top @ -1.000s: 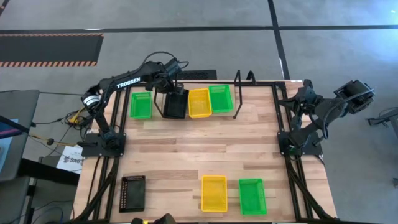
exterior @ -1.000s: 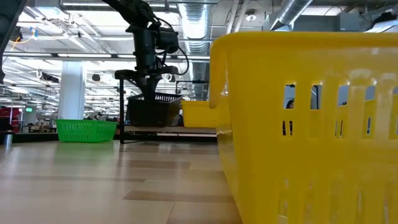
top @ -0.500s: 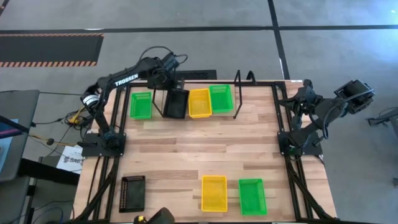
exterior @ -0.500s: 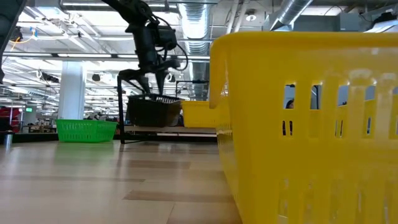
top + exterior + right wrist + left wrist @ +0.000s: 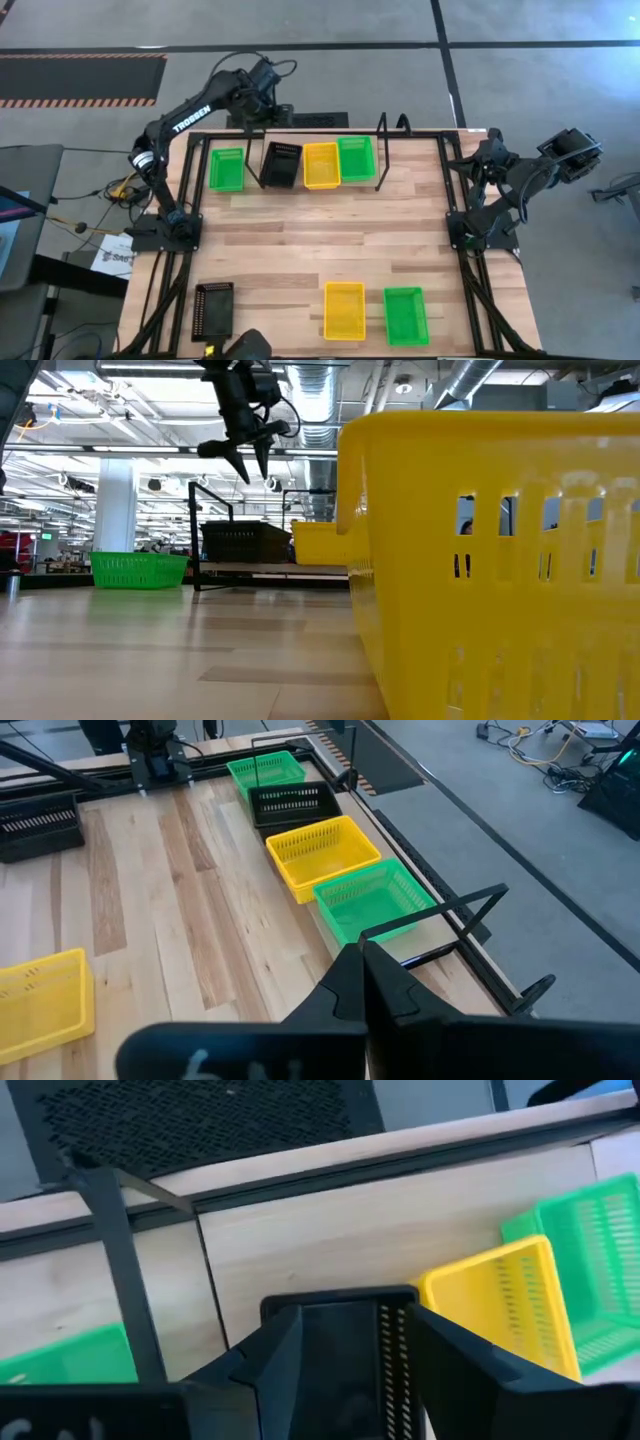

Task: Stack baskets on shelf by color
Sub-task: Stack the black bin on top of the stacked black bins on the shelf

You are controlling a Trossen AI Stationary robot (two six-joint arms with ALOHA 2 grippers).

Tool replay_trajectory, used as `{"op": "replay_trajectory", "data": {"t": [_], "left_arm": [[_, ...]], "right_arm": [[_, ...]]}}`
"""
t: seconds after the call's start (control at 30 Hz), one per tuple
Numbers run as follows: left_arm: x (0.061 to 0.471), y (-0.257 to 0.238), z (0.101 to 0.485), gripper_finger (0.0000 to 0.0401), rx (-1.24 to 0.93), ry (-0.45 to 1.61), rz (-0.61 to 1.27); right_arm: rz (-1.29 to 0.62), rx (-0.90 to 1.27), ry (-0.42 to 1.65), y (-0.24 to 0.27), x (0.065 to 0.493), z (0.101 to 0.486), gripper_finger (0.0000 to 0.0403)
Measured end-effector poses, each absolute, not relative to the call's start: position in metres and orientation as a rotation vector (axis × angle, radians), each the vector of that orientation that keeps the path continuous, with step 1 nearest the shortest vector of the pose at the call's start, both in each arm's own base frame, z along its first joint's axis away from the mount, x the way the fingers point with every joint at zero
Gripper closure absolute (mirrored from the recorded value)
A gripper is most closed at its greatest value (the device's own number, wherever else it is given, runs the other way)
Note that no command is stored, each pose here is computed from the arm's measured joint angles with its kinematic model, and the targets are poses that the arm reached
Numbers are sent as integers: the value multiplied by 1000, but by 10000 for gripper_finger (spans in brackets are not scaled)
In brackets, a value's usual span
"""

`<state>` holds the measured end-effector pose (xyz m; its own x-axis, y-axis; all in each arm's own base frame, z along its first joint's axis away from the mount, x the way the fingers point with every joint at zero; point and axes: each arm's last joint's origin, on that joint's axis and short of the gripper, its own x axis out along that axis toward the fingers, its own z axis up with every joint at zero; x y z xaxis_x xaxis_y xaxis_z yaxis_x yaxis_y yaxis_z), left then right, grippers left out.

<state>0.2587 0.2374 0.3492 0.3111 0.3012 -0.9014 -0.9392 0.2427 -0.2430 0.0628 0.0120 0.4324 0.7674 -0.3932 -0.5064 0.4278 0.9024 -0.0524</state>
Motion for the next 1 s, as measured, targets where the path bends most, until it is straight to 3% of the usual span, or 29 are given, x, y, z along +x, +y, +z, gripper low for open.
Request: {"op": "replay_trajectory", "data": {"t": [0.33, 0.67, 1.0], "left_arm": [[283, 191, 366, 236, -815, 947, 899], [304, 78, 365, 237, -558, 1169, 1002], [314, -23, 352, 237, -630, 1163, 921]], "right_arm": [[-447, 64, 538, 12, 62, 432, 400], [-448, 65, 537, 12, 63, 432, 400], [-474, 55, 518, 11, 63, 433, 400]]}}
